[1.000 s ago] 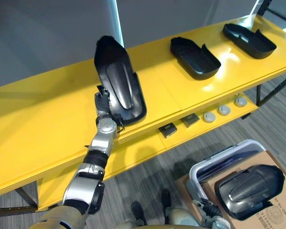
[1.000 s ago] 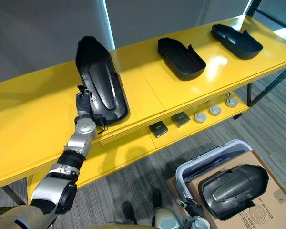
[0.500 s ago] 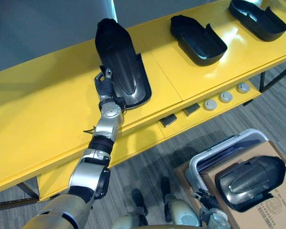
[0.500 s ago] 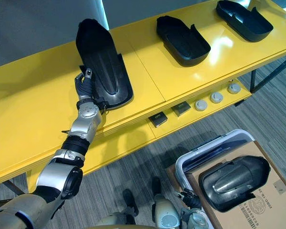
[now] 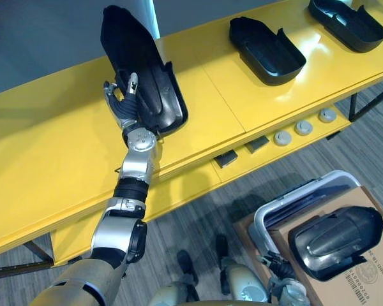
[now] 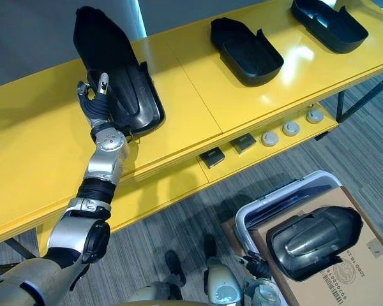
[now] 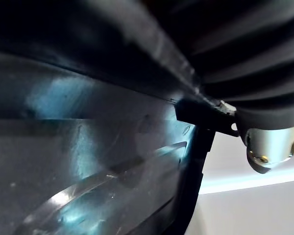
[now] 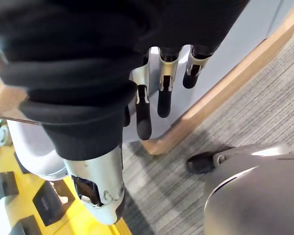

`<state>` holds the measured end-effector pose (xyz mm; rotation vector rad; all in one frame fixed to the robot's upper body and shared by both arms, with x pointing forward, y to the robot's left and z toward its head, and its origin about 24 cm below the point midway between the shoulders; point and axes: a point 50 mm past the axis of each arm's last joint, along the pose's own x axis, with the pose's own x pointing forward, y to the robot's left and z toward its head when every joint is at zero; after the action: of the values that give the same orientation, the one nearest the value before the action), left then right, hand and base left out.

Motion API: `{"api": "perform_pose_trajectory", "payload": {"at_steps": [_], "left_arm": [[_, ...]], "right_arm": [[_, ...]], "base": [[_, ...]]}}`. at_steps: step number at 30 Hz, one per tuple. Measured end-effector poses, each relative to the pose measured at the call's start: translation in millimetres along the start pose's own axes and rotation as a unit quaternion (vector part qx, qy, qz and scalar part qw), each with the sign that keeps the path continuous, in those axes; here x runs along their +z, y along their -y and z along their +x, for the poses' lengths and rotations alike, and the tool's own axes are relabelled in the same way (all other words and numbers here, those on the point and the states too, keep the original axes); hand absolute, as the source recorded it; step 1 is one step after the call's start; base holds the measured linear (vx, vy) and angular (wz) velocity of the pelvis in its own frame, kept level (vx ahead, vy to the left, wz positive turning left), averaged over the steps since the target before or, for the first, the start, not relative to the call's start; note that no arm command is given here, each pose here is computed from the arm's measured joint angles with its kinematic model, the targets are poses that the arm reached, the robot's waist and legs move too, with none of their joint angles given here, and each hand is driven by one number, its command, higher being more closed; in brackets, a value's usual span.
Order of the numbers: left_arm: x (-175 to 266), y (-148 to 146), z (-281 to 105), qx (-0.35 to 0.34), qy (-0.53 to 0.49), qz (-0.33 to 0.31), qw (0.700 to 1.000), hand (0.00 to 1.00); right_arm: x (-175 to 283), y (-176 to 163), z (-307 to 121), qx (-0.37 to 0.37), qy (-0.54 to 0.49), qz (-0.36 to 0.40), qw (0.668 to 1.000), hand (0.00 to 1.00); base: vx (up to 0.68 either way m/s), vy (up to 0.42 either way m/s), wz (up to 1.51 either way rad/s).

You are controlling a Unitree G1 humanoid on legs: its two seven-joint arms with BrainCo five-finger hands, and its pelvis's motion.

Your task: Walk over and take plastic housings, then place them on the shelf

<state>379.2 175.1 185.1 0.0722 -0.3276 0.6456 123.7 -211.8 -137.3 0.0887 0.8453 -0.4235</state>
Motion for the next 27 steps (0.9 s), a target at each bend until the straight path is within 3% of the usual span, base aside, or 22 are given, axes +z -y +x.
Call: {"api": "perform_pose_trajectory", "payload": {"at_steps": [15, 19, 23, 24, 27], "left_arm": [[5.5, -4.9, 3.3, -0.013, 0.021, 0.009, 1.0, 0.0], [30.2, -8.0, -30.2, -0.035, 0.115, -0.018, 0.993, 0.0], [27.5, -10.4, -68.1, -0.057, 0.138, -0.029, 0.988, 0.0], [22.4, -9.9, -81.2, -0.068, 0.133, -0.029, 0.988, 1.0], [4.3, -14.3, -111.5, -0.105, 0.114, -0.017, 0.988, 1.0]], "right_arm": [[-2.0, 5.0, 0.5, -0.004, -0.006, -0.005, 1.0, 0.0], [-6.5, 7.5, -0.1, -0.01, -0.015, -0.002, 1.0, 0.0], [-11.4, 9.3, -1.3, -0.015, -0.024, 0.004, 1.0, 0.0], [-13.4, 11.9, -1.9, -0.02, -0.027, 0.008, 0.999, 0.0], [-17.5, 15.6, -2.9, -0.029, -0.035, 0.017, 0.999, 0.0]], "base": [[0.01, 0.004, 0.01], [0.05, 0.016, 0.07], [0.03, 0.014, 0.04], [0.02, 0.015, 0.03], [0.01, 0.012, 0.06]]}}
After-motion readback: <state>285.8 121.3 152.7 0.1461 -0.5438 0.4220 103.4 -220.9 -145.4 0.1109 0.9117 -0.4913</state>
